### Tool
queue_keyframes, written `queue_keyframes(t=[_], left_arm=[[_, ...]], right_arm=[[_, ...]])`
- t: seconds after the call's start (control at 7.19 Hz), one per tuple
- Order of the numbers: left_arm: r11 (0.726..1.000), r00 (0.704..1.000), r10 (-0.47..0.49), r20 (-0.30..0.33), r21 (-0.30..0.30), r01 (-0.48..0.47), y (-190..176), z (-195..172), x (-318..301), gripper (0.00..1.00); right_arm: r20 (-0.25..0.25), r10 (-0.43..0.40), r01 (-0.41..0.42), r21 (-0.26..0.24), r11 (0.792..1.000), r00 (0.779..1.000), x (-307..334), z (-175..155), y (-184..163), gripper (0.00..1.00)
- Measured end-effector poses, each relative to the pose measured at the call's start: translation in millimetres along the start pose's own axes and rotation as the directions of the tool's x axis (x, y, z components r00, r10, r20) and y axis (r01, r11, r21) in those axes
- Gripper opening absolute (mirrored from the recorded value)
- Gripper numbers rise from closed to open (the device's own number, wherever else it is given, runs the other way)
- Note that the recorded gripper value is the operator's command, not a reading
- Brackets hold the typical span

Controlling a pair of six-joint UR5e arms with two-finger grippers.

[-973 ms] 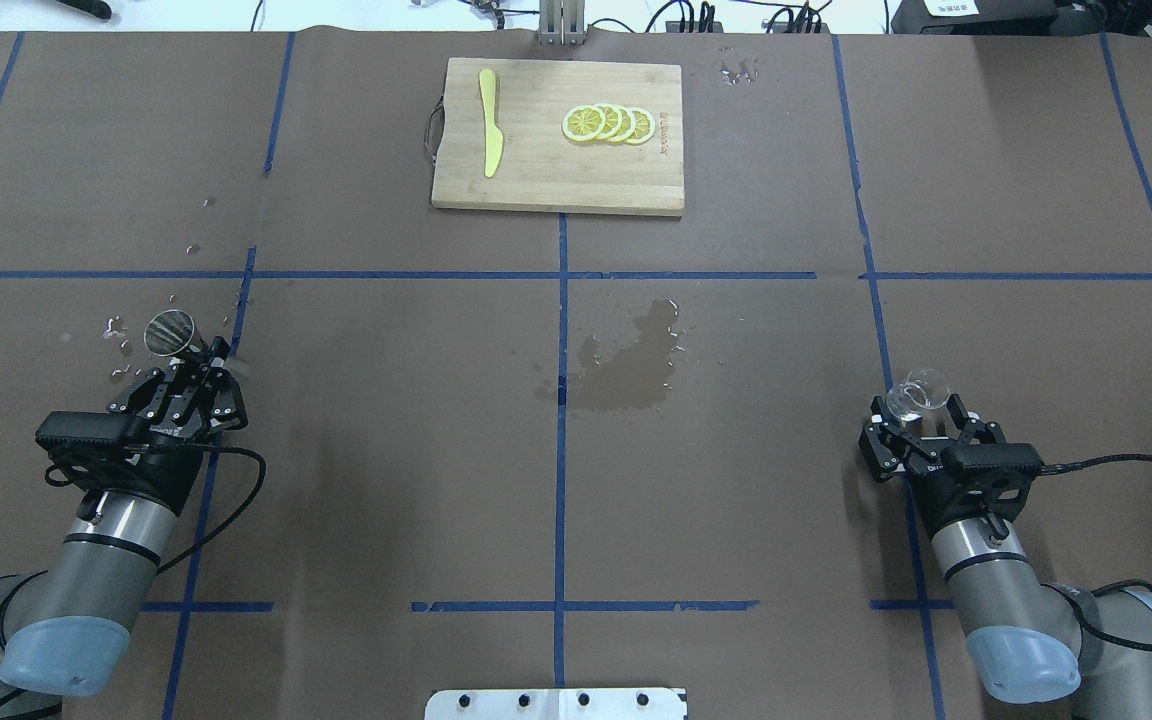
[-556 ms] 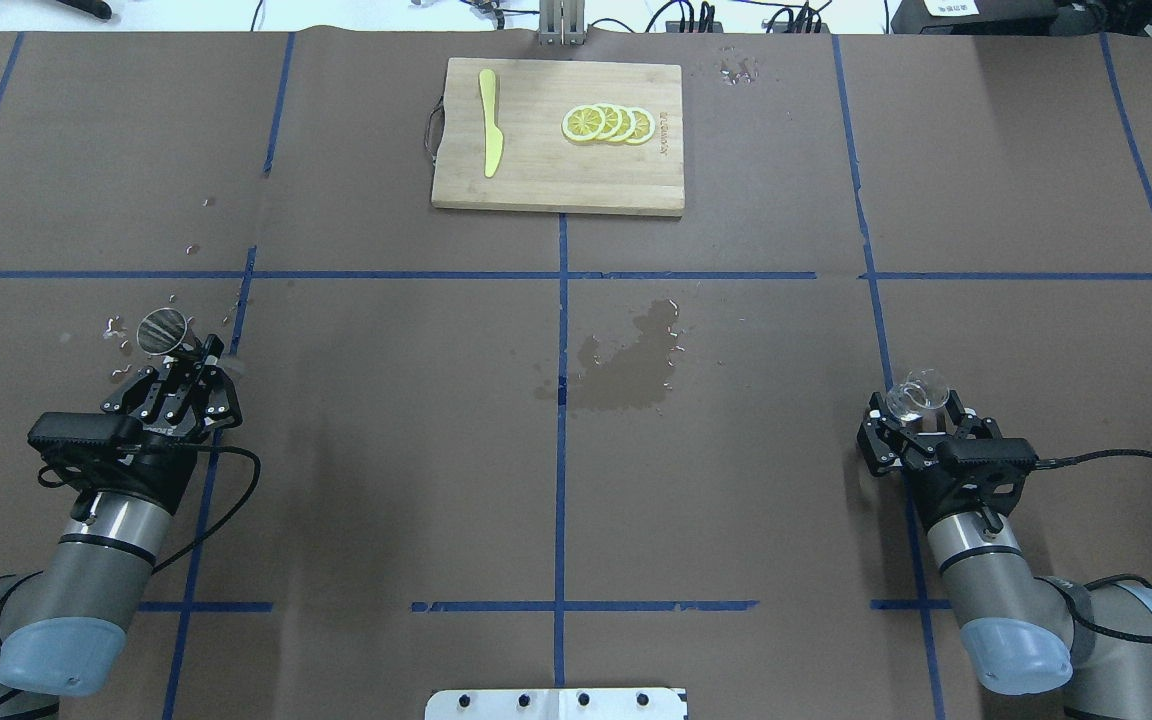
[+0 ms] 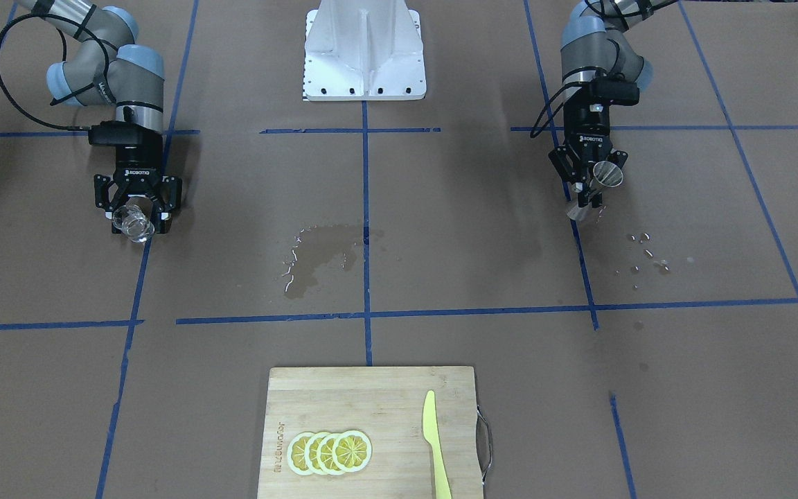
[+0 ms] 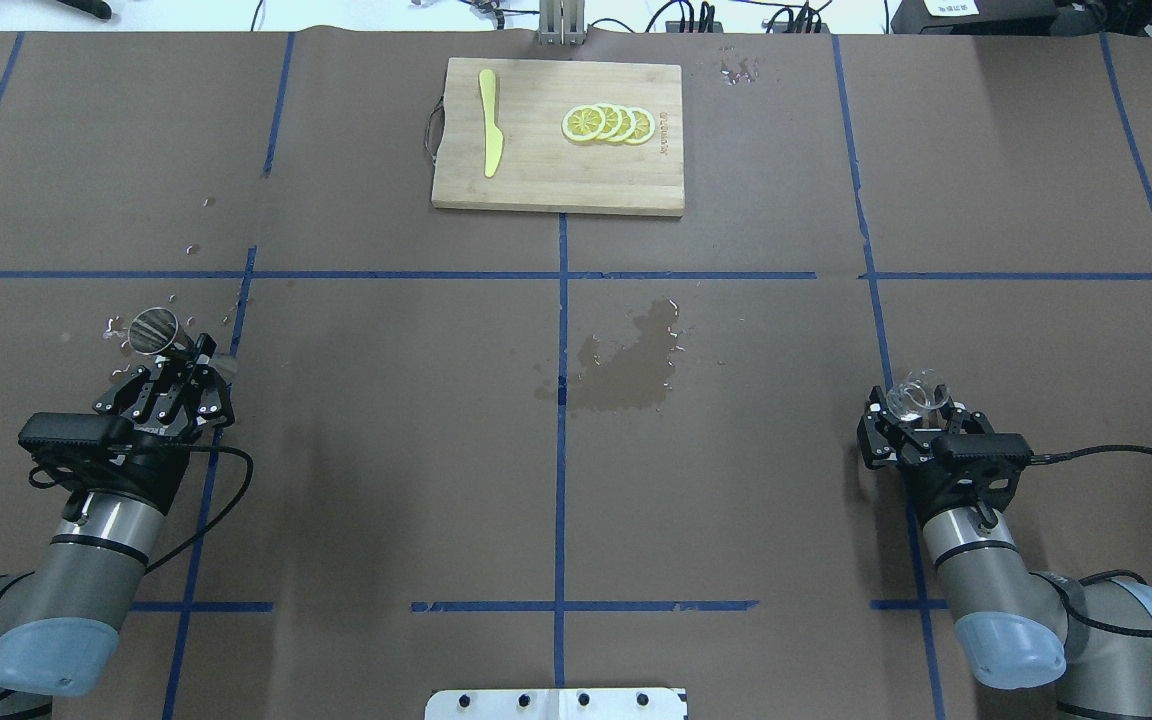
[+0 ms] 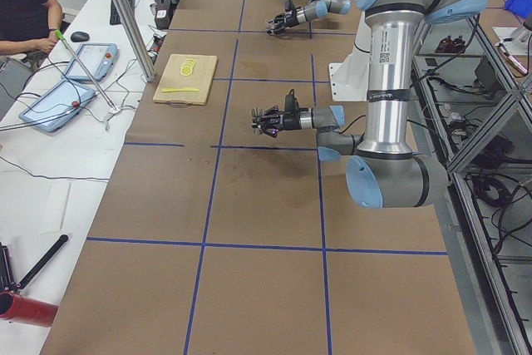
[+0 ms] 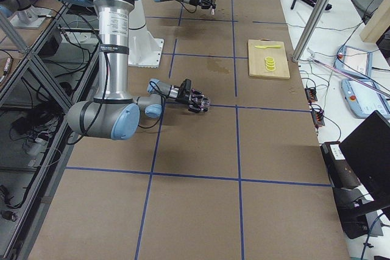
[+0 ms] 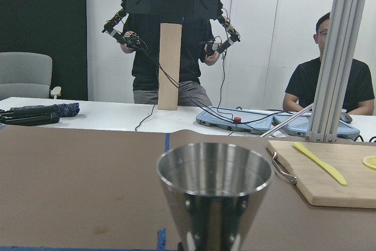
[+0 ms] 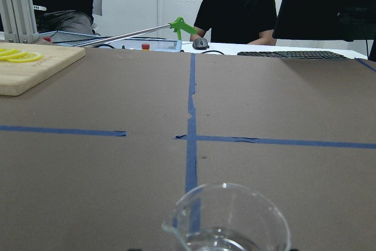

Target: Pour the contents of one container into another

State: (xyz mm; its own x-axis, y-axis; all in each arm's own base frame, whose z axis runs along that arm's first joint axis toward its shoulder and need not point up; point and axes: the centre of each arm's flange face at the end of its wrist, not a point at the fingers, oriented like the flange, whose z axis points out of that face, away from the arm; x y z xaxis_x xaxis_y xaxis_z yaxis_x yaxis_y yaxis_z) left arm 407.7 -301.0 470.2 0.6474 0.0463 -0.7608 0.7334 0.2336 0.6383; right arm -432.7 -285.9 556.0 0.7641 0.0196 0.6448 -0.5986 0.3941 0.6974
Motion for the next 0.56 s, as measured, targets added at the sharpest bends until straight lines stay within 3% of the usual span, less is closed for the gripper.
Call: queue_keyframes(t=[0.14,0.28,0.56], left_arm=[[1.0,1.0,-0.001,0.0,0.0,0.001,0,0,0,0.0],[1.0,1.0,-0.002,-0.001,0.0,0.002,-1,0,0,0.0],[1.0,1.0,-0.008,-0.005,0.0,0.008,-3,-1,3,0.0]], right_arm=[[0.004,0.002,-0.002,-0.004,1.0,1.0,0,0,-1,0.18],[0.014,0.003,-0.003,-0.008,1.0,1.0,0,0,-3,0.09],[0.046,-0.006,0.007,-0.013,1.0,0.999,-2,3,-18,0.0]])
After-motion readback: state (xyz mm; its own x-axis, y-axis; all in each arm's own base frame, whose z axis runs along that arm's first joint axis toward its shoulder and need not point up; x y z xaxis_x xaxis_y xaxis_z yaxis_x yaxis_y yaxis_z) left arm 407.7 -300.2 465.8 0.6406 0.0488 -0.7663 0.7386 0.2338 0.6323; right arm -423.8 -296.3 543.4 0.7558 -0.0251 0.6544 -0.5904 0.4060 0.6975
